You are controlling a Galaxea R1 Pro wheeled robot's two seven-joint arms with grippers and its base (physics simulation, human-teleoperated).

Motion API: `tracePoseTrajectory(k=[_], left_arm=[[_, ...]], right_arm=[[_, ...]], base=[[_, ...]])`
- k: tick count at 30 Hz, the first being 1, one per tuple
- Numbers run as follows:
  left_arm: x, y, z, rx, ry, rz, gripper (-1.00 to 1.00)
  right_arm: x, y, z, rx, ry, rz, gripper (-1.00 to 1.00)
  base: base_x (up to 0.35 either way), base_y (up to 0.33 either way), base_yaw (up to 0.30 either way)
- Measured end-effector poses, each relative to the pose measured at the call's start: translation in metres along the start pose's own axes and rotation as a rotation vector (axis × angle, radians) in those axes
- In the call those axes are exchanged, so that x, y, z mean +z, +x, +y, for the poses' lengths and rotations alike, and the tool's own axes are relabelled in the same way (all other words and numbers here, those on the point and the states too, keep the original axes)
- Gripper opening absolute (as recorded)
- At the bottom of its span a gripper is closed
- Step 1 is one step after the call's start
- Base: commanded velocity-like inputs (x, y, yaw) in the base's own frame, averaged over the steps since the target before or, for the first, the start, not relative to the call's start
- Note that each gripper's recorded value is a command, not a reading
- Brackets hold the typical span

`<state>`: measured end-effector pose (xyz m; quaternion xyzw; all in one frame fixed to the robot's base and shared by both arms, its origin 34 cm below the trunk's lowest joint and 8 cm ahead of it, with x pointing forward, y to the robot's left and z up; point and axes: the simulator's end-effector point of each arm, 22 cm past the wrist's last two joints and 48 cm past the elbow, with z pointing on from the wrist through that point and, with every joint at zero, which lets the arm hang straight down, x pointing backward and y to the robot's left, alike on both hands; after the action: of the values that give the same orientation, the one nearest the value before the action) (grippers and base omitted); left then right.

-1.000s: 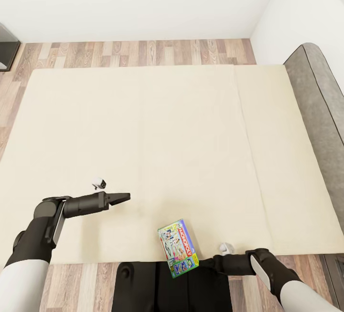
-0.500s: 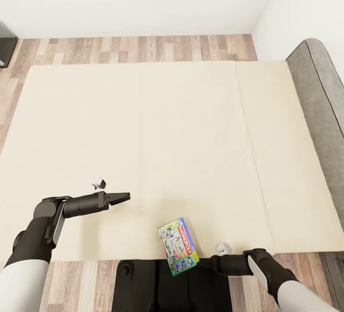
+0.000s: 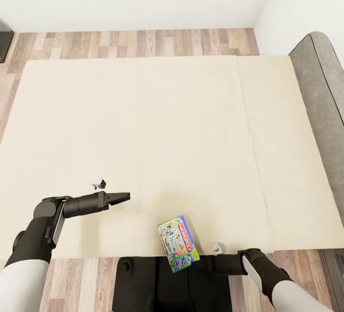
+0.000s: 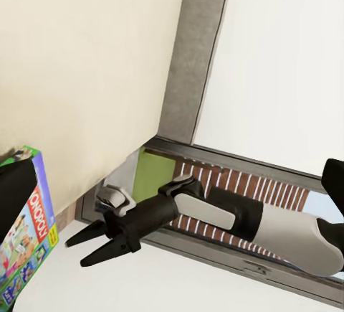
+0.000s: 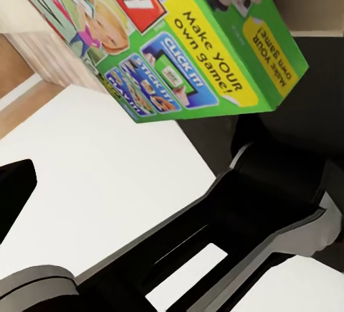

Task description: Put all the toys in the child's room - the three board games (two on the bed and one on the table), the two jigsaw puzzles on the table, and the tennis ball on the table - inside the toy box on the table in the child's room.

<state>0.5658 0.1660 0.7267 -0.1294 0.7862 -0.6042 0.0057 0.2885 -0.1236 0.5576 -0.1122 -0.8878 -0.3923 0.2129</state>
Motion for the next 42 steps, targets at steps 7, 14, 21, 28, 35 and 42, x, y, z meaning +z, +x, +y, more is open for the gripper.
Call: tracePoseTrajectory(k=[7,14,21,28,35,42], left_arm=[[0.001,0.002,0.006,-0.011,-0.002,0.003,1.0],[0.002,0.005,0.011,-0.021,-0.005,0.006,1.0],[0.003,0.007,0.017,-0.031,-0.008,0.009,1.0],[0.003,0.01,0.022,-0.041,-0.011,0.012,1.0],[0.004,0.012,0.028,-0.051,-0.013,0.014,1.0],[0.005,0.015,0.033,-0.062,-0.016,0.017,1.0]], right_arm=[[0.003,0.002,-0.003,-0.003,0.0,0.0,1.0],[0.006,0.005,-0.006,0.0,0.002,0.003,1.0],[0.009,0.004,-0.009,-0.012,0.002,-0.006,1.0],[0.011,0.006,-0.011,-0.008,0.001,-0.003,1.0],[0.016,0.008,-0.01,-0.005,-0.005,0.001,1.0],[0.025,0.011,-0.004,0.0,-0.021,0.008,1.0]], base=[[0.0,0.0,0.0],[0.0,0.0,0.0],[0.0,0.0,0.0],[0.0,0.0,0.0],[0.0,0.0,0.0],[0.0,0.0,0.0]])
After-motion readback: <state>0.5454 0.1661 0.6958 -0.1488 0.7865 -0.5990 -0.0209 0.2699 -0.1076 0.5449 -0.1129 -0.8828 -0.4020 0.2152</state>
